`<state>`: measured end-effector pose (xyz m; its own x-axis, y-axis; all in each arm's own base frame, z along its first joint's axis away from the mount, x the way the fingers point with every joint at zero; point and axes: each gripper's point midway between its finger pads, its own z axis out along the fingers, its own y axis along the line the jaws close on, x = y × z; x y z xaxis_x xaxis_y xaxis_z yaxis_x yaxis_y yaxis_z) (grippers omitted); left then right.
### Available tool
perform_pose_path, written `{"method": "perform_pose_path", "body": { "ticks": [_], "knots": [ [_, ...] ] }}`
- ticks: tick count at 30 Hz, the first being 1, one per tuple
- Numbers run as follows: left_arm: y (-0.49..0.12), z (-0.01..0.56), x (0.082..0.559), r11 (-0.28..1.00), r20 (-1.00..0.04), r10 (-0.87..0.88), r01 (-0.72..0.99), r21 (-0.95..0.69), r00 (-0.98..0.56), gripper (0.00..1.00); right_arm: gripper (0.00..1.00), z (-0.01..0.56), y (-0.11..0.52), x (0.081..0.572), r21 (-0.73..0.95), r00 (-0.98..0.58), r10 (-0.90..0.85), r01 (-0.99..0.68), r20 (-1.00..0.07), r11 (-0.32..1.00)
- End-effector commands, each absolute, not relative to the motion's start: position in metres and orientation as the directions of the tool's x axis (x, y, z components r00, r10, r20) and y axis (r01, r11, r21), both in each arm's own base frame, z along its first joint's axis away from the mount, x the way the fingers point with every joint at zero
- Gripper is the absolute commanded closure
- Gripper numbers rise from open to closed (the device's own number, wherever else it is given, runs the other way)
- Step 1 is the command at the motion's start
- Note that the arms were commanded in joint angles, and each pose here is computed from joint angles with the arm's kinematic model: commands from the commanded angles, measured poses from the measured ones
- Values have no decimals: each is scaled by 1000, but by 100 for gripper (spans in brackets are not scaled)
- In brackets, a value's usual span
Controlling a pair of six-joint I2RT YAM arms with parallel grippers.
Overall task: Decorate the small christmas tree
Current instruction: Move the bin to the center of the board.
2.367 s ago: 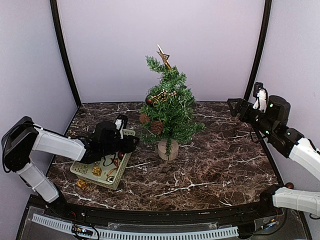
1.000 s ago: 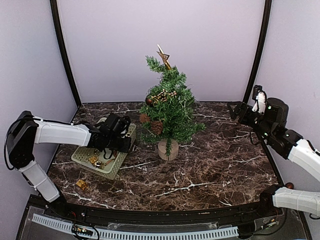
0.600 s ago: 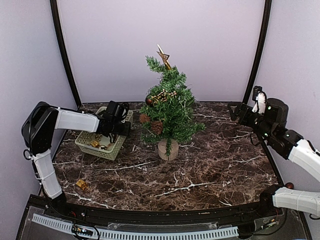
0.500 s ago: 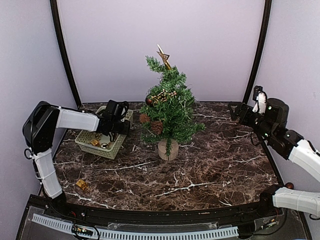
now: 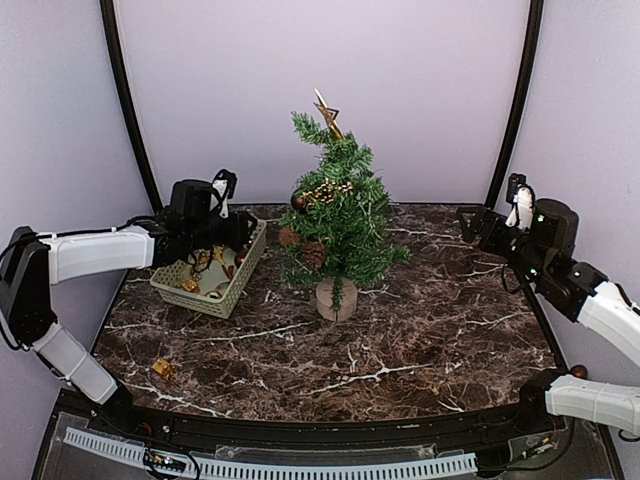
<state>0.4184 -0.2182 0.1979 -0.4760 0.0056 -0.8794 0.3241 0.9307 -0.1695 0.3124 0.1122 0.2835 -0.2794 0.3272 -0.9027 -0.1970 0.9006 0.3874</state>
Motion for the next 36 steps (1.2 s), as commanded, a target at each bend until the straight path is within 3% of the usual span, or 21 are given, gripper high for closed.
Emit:
{"method": "perform_pose_path", "body": {
  "ticks": [1, 8, 19, 25, 36],
  "knots": [
    [-249, 174, 392, 843, -805, -69, 397, -363, -590, 54, 9, 295, 115, 310, 409, -251, 353, -227, -902, 884],
    [-289, 158, 374, 714, -776, -71, 512, -478, -627, 59, 10, 298, 115, 308, 409, -251, 352, -232, -902, 882],
    [-334, 118, 368, 569, -784, 57, 665, -483, -618, 59, 10, 297, 112, 306, 408, -248, 353, -226, -902, 884],
    [-347, 114, 370, 498, -825, 74, 738, -456, -560, 53, 10, 299, 112, 306, 401, -241, 348, -225, -906, 888],
    [-352, 100, 378, 488, -865, 108, 784, -383, -490, 47, 10, 291, 110, 304, 398, -261, 340, -215, -904, 892]
  ]
}}
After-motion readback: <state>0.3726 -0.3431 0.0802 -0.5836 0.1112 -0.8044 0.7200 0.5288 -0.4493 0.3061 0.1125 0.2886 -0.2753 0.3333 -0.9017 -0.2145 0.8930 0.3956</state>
